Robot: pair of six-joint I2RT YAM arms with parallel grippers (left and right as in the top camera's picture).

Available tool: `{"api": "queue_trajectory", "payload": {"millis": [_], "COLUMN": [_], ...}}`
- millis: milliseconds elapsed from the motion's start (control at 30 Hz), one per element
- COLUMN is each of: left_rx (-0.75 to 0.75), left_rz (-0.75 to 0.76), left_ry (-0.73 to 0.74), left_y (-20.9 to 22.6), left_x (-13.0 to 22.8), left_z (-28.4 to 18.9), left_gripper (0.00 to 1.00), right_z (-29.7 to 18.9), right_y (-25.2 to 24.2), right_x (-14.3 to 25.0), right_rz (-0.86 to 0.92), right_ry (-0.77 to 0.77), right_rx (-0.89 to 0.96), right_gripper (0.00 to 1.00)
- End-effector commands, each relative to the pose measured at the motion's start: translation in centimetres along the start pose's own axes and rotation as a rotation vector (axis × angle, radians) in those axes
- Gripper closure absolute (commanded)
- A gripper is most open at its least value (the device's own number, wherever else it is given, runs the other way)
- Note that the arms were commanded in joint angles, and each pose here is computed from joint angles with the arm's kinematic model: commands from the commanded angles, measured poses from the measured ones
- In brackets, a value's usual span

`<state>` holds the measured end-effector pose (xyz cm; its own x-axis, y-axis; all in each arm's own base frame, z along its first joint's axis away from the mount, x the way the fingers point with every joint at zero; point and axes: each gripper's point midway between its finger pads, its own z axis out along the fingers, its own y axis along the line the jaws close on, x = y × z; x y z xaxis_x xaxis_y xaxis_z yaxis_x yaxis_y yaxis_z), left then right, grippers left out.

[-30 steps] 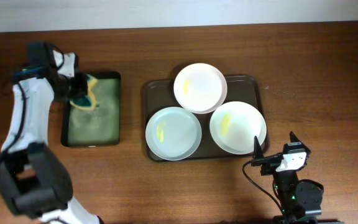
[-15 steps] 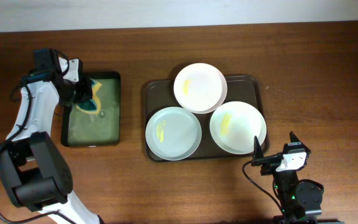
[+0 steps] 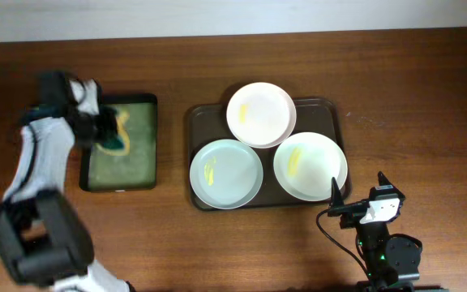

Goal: Clean dirty plates on tray and stack at the side
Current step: 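Lift the sponge with the left gripper out of the soapy water, then move the sponge with the left gripper onto the white plate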

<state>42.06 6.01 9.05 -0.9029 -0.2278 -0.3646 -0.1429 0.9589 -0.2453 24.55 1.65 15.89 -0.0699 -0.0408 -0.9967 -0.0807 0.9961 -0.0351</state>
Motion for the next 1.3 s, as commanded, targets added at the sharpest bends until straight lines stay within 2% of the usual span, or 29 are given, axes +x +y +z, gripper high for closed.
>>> {"api": "queue_trajectory", "payload": {"millis": [0, 100, 167, 233, 333, 433, 500, 533, 600, 733, 800, 900, 1033, 1267], "left_rx": [0.104, 0.282, 0.359, 0.439, 0.492, 0.546, 0.560, 0.518, 0.333, 0.121, 0.061, 0.078, 0.046, -0.022], "left_rz": [-0.013, 0.062, 0.116, 0.178, 0.179, 0.246, 0.321, 0.320, 0.266, 0.120, 0.111, 0.167, 0.180, 0.146], "left_ry": [0.011, -0.164, -0.258, -0.321, -0.257, -0.112, 0.011, 0.055, 0.167, 0.213, 0.221, 0.235, 0.268, 0.208], "left_y": [-1.7, -6.4, -8.9, -12.3, -15.9, -19.9, -23.1, -23.5, -23.7, -24.6, -25.3, -27.3, -27.0, -24.9], "left_x": [0.0, -3.7, -4.5, -3.3, -0.1, 3.8, 7.2, 8.3, 11.4, 14.9, 16.4, 18.1, 19.3, 17.1], "left_z": [0.3, -6.8, -11.3, -16.4, -18.3, -16.8, -14.0, -12.4, -7.8, -1.1, 1.6, 4.8, 7.3, 7.3], "left_gripper": [1.00, 1.00, 1.00, 1.00, 1.00, 1.00, 1.00, 1.00, 1.00, 1.00, 1.00, 1.00, 1.00, 1.00], "right_z": [0.0, 0.0, 0.0, 0.0, 0.0, 0.0, 0.0, 0.0, 0.0, 0.0, 0.0, 0.0, 0.0, 0.0], "right_y": [-0.2, -0.2, -0.2, -0.2, -0.2, -0.2, -0.2, -0.2, -0.2, -0.2, -0.2, -0.2, -0.2, -0.2], "right_x": [0.3, 0.3, 0.3, 0.3, 0.3, 0.3, 0.3, 0.3, 0.3, 0.3, 0.3, 0.3, 0.3, 0.3], "right_rz": [-0.003, -0.003, -0.003, -0.003, -0.003, -0.003, -0.003, -0.003, -0.003, -0.003, -0.003, -0.003, -0.003, -0.003], "right_ry": [0.003, 0.003, 0.003, 0.003, 0.003, 0.003, 0.003, 0.003, 0.003, 0.003, 0.003, 0.003, 0.003, 0.003], "right_rx": [0.011, 0.011, 0.011, 0.011, 0.011, 0.011, 0.011, 0.011, 0.011, 0.011, 0.011, 0.011, 0.011, 0.011], "right_gripper": [0.02, 0.02, 0.02, 0.02, 0.02, 0.02, 0.02, 0.02, 0.02, 0.02, 0.02, 0.02, 0.02, 0.02]}}
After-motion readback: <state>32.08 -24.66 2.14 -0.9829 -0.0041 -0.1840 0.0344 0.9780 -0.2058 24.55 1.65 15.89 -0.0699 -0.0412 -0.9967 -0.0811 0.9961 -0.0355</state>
